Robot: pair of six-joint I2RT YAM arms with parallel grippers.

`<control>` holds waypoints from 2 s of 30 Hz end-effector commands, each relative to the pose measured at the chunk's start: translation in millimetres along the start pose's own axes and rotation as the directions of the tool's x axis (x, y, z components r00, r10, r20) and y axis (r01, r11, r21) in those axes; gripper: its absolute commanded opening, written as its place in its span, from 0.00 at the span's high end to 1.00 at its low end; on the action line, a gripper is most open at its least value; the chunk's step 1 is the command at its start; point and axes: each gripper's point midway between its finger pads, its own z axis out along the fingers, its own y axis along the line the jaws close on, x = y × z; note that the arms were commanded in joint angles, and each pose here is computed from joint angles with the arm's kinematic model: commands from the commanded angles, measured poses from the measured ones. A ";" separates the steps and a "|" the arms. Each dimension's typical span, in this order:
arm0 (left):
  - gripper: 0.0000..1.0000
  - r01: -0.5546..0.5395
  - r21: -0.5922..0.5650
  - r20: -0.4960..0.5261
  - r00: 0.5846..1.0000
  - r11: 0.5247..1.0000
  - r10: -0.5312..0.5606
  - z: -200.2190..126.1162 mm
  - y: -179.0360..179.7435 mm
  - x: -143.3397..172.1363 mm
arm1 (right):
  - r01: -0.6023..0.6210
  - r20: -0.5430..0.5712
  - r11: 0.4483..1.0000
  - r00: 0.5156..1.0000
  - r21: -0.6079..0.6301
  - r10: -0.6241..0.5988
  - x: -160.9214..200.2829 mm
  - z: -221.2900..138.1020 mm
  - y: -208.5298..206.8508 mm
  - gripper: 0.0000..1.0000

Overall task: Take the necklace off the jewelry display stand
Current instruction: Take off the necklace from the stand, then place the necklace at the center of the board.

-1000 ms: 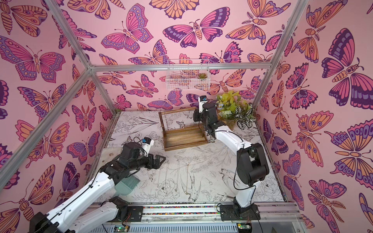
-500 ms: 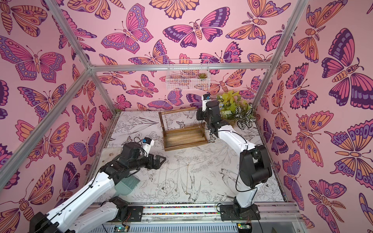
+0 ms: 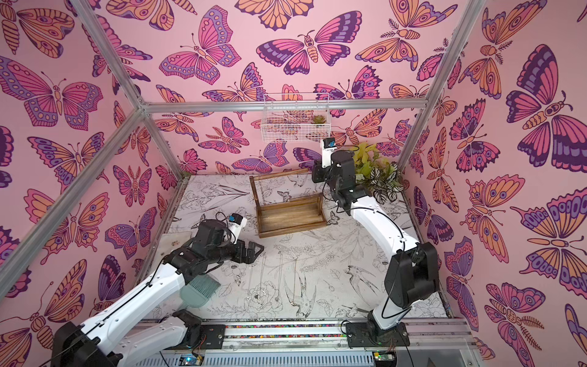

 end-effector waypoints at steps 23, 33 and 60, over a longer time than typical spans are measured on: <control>0.00 -0.281 0.201 0.166 0.954 0.939 0.250 28.0 -81.5 -71.0 | 0.082 0.030 0.980 0.997 -0.180 -0.078 -69.7 -127.3 70.6 1.00; 0.00 -0.390 0.277 0.247 0.912 0.878 0.327 48.0 -116.0 -91.9 | 0.061 0.003 0.961 0.998 -0.268 -0.062 -63.7 -181.2 93.0 1.00; 0.07 -0.699 0.403 0.491 0.710 0.590 0.505 46.0 -227.2 -89.5 | -0.001 -0.069 0.938 0.997 -0.345 -0.024 -36.0 -259.1 108.1 1.00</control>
